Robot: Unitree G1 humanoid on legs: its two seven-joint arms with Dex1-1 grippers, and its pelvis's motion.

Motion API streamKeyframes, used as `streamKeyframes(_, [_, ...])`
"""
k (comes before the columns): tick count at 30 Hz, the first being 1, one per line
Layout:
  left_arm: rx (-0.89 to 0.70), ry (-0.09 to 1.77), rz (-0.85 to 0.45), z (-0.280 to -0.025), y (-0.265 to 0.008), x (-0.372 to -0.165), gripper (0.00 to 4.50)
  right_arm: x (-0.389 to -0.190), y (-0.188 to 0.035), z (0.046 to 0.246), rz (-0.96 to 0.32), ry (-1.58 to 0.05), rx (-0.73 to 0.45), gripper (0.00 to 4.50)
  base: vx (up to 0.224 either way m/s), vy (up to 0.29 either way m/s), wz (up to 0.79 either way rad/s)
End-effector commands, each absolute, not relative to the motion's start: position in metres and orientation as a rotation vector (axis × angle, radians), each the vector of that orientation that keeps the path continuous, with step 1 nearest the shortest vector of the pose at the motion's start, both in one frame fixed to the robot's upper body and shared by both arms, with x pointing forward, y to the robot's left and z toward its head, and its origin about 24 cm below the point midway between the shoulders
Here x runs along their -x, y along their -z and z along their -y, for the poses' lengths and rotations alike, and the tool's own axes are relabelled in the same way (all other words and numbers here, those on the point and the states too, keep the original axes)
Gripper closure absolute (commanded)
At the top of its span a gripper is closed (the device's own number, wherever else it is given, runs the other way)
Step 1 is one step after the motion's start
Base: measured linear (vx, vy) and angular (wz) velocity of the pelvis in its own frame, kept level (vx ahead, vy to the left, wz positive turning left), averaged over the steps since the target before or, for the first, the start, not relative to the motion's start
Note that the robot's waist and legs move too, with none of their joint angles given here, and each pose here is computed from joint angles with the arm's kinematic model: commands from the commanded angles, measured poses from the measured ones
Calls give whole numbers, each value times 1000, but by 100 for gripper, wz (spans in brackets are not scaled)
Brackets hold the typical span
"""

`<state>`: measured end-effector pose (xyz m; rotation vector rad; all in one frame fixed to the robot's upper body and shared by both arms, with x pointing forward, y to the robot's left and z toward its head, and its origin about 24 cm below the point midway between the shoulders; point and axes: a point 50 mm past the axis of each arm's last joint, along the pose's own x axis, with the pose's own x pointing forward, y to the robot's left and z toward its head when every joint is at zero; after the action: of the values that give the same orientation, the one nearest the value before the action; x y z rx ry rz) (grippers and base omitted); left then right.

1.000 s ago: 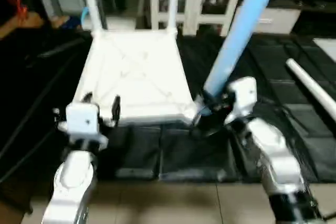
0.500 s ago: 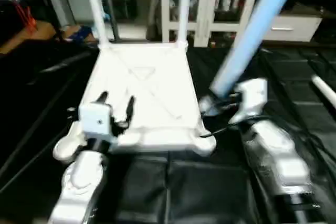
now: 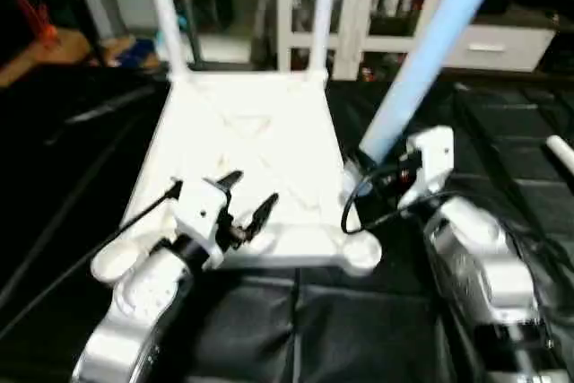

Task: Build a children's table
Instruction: Move to table, then insert table leg to table base

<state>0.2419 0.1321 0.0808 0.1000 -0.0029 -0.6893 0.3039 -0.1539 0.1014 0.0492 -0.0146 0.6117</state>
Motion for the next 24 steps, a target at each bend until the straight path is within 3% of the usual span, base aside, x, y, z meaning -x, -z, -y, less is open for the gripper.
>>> streamKeyframes(1, [-87, 835, -73, -127, -76, -242, 71, -308, -109, 157, 11, -669, -57, 262, -79, -1, 10])
streamKeyframes(4, [-128, 956, -150, -125, -71, -246, 54, -307, -110, 161, -11, -752, -12, 262, -63, 4, 0])
streamKeyframes(9, [-197, 999, -175, -125, -67, -255, 10, -303, -109, 166, -45, -821, 0, 262, 0, 0, 0])
streamKeyframes(19, [-292, 1139, -283, -111, -41, -264, 10, -296, -106, 170, -40, -783, 9, 262, 0, 0, 0])
streamKeyframes(24, [-364, 1170, -321, -113, -35, -269, 64, -295, -106, 170, -44, -793, 21, 262, 22, 3, 0])
